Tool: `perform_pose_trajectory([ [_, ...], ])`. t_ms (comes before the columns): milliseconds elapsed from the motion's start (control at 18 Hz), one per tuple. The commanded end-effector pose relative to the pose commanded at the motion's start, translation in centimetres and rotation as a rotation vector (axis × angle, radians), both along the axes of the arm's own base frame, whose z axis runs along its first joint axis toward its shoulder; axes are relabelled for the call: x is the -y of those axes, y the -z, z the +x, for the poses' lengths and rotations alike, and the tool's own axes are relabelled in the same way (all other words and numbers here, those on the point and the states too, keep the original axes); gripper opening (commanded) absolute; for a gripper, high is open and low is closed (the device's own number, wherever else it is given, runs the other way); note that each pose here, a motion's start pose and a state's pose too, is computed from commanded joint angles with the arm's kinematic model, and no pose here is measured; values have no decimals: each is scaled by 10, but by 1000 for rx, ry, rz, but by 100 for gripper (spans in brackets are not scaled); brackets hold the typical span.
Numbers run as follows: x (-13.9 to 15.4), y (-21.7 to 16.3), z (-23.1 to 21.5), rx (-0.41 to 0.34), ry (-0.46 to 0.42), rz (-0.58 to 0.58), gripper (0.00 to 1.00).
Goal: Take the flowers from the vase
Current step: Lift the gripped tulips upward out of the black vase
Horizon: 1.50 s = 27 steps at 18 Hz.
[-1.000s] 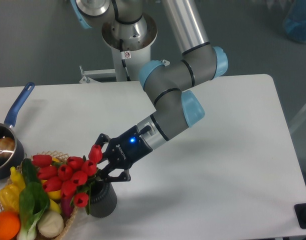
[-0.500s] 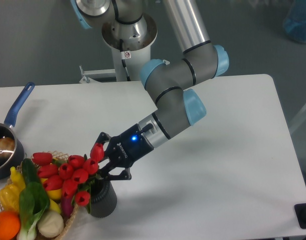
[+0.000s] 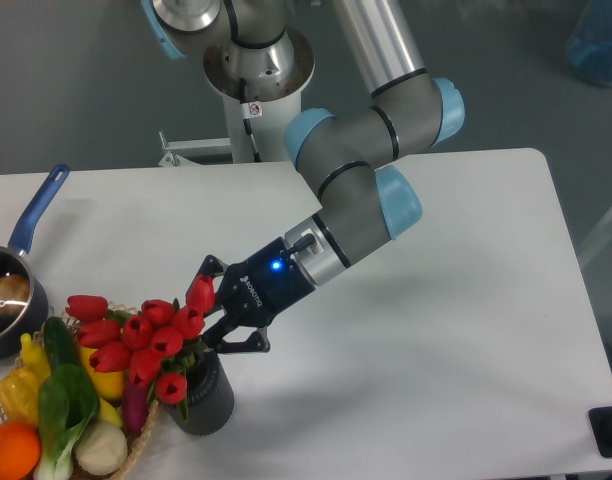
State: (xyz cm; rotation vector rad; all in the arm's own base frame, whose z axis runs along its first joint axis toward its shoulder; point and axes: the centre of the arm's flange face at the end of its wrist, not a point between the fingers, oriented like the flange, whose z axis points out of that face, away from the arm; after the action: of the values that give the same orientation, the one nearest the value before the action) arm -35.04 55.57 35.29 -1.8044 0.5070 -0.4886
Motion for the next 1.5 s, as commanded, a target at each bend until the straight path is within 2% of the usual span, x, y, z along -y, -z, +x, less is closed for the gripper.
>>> perform_pose_trajectory([
  [389,7,-15,-5,32,-11,60,30],
  [889,12,-27,-3,42,-21,58,30],
  [1222,19,-50,-3,86,-34,89,30],
  [1500,21,-53,-5,92,-37,97,29],
])
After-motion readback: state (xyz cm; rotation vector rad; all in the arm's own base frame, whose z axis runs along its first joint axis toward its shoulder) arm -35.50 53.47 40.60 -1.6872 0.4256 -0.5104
